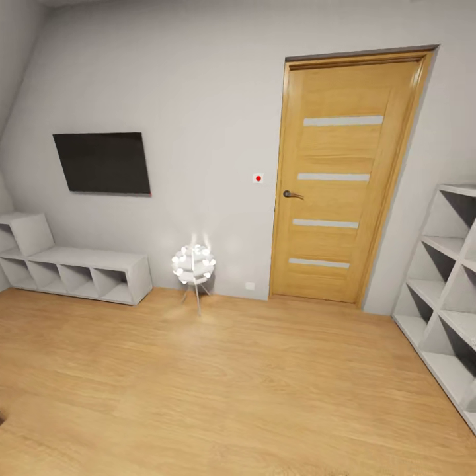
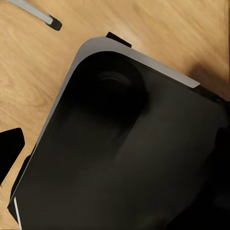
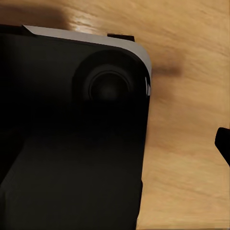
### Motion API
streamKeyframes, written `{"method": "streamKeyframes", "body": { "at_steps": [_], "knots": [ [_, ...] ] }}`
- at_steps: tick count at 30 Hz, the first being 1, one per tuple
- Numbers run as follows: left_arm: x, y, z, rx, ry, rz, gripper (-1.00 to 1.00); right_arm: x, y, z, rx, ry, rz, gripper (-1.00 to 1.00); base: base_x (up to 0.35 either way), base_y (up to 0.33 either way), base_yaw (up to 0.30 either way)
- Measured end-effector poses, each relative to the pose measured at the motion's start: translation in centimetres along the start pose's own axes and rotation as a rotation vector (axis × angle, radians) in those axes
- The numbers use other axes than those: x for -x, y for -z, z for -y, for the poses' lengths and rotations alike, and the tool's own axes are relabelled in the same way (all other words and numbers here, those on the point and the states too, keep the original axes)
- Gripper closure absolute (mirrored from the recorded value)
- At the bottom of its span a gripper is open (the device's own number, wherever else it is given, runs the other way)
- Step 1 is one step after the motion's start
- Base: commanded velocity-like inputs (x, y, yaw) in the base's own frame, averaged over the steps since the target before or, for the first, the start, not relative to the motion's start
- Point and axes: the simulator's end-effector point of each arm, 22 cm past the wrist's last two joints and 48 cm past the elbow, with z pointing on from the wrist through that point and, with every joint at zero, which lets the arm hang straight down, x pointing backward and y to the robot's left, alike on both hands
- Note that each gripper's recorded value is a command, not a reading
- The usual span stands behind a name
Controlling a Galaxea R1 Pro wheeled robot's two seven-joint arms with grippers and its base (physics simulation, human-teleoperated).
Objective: Attach the digital camera to the camera tripod in the bedroom.
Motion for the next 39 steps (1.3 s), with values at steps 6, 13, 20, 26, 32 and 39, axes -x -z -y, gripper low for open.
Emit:
{"method": "streamKeyframes", "body": {
  "at_steps": [6,13,20,26,32,39],
  "knots": [
    [0.0,0.0,-0.01,0.0,0.001,0.0,-1.0,0.0,0.0,-0.03,0.001,0.001,0.0,-1.0,0.0,0.0,-0.28],
    [-0.05,0.0,-0.03,0.001,0.002,-0.001,-1.0,0.0,0.0,-0.07,0.001,0.003,-0.001,-1.0,0.0,0.0,-0.156],
    [-0.04,0.0,-0.05,0.001,0.002,-0.001,-1.0,-0.01,0.0,0.03,0.001,0.007,-0.001,-1.0,0.0,0.0,-0.025],
    [-0.01,0.0,-0.07,0.001,0.003,0.0,-1.0,-0.04,0.0,0.2,-0.002,0.008,-0.002,-1.0,0.0,0.0,-0.001],
    [-0.03,0.0,-0.07,0.001,0.004,-0.001,-1.0,-0.12,0.0,0.2,-0.002,0.007,-0.005,-1.0,0.0,0.0,0.0],
    [0.51,-0.02,0.14,-0.002,0.004,0.011,-1.0,-0.15,0.0,0.35,-0.003,0.007,-0.007,-1.0,0.0,0.0,0.0]
  ]
}}
